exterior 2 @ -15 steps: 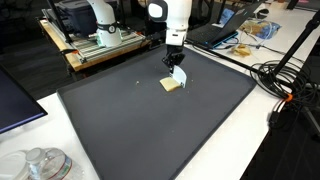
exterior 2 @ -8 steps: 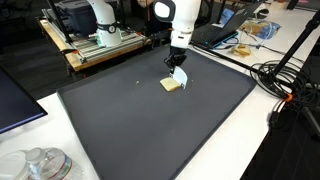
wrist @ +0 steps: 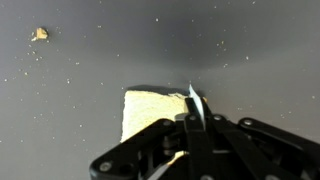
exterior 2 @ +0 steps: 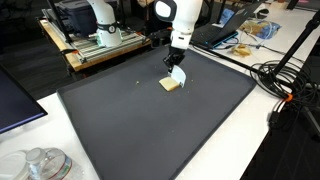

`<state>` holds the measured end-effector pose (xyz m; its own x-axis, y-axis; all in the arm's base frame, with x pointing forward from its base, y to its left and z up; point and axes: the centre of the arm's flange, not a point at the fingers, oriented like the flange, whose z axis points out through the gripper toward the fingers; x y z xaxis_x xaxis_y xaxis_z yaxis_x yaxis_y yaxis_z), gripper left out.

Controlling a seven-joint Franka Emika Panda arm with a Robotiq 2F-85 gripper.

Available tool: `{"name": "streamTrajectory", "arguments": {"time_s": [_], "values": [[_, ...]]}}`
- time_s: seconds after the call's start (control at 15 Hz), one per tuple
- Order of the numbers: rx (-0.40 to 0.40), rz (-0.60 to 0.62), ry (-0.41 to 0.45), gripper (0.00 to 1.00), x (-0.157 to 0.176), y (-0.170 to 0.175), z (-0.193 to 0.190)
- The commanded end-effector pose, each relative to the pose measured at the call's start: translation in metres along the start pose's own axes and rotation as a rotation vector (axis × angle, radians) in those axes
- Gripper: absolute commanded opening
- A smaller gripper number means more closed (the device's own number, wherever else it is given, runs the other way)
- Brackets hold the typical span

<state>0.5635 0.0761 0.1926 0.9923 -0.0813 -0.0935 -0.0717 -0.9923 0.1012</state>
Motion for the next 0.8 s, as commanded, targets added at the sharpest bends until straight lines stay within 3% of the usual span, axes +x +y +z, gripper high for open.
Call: {"name": "streamTrajectory", "arguments": {"time_s": [0.0,0.47,0.73], "values": [[-0.014,-0.019,-0.103,0.01,-0.034,0.009,0.025],[0.007,-0.046,-0.128,0.01,-0.067,0.018,0.02],[0.07,-0.101,-0.17,0.01,-0.086,0.021,0.021]]}}
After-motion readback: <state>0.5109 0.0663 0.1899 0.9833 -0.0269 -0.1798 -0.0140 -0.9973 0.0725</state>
